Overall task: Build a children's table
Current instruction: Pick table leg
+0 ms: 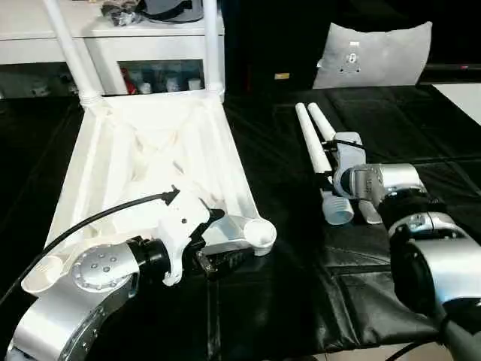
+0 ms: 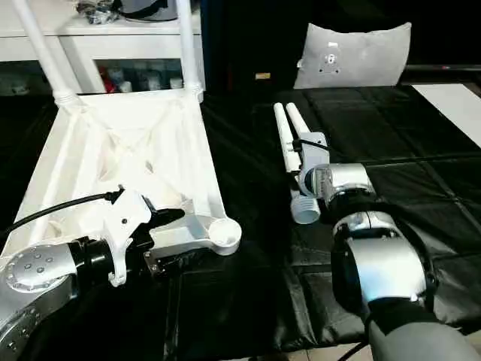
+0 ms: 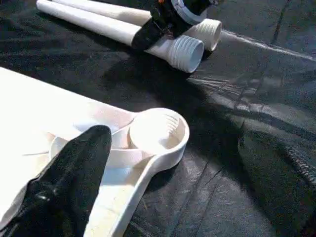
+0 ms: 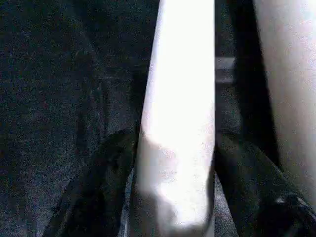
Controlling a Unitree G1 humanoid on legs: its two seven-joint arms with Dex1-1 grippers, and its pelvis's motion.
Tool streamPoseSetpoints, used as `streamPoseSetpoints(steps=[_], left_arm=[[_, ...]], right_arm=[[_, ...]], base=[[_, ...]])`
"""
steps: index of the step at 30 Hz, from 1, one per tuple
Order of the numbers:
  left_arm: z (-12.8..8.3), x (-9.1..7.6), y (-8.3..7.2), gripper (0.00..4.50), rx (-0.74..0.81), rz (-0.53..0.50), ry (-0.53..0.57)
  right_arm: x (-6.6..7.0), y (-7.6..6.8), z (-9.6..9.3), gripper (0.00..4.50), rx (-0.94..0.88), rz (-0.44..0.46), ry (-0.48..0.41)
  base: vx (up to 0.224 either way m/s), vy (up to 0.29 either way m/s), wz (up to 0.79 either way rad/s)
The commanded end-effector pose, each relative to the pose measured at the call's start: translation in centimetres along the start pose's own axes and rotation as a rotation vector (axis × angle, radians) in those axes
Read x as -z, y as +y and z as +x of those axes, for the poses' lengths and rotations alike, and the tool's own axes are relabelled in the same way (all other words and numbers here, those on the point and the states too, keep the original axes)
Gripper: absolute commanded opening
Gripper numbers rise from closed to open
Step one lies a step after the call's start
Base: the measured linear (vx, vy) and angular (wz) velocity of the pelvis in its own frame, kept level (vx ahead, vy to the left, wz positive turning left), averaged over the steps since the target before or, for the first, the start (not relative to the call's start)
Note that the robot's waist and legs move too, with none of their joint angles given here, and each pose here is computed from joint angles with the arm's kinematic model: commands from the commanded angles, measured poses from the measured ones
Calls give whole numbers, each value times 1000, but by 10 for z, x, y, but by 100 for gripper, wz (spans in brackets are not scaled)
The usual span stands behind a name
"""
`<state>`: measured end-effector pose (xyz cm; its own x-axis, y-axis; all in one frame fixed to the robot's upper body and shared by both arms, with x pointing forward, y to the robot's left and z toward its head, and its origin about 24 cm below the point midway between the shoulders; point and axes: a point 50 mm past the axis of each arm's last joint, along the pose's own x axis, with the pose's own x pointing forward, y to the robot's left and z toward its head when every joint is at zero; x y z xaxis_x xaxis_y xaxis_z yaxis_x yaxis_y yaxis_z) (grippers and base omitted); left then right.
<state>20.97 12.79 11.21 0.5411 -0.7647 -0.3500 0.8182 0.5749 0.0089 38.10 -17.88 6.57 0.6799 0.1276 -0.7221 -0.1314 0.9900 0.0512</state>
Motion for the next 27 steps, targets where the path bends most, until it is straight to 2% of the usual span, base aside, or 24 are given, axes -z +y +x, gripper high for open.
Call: streamPoseSetpoints(steps=[1,4,5,11,14,19,20,22,23,25,26,27], left_arm=[[-1,-2,-1,450,16,9,11],[-1,-1,-1,450,17,8,14],[-1,-1,-2,450,19,5,15],[-1,-1,-2,450,19,2,16],[0,-1,0,450,3,0,15],[3,-2,9,450,-64,-6,-3],[4,-2,11,450,-85,-6,-14],[8,-9,22,450,-155,-7,-65],[10,-12,26,450,-176,-7,-86],[17,-25,36,450,-218,-40,-167],[17,-26,36,450,-219,-41,-171],[20,-32,40,450,-233,-56,-206]], right_arm=[[6,0,1,241,-40,7,44],[9,1,2,217,-51,10,59],[14,-1,3,203,-63,30,73],[19,-3,5,189,-71,52,84],[18,-5,4,188,-92,80,59],[-4,-5,-1,188,-156,167,-109],[-12,-6,-4,187,-180,193,-172],[-32,-7,-13,187,-251,207,-368],[-37,-7,-17,187,-277,206,-419],[-49,-1,-28,187,-429,265,-519],[-49,0,-29,187,-438,267,-523],[-53,3,-34,187,-514,287,-565]], base=[[0,0,0],[0,0,0],[0,0,0],[0,0,0],[0,0,0],[0,0,0],[0,0,0],[0,0,0],[0,0,0],[0,0,0],[0,0,0],[0,0,0]])
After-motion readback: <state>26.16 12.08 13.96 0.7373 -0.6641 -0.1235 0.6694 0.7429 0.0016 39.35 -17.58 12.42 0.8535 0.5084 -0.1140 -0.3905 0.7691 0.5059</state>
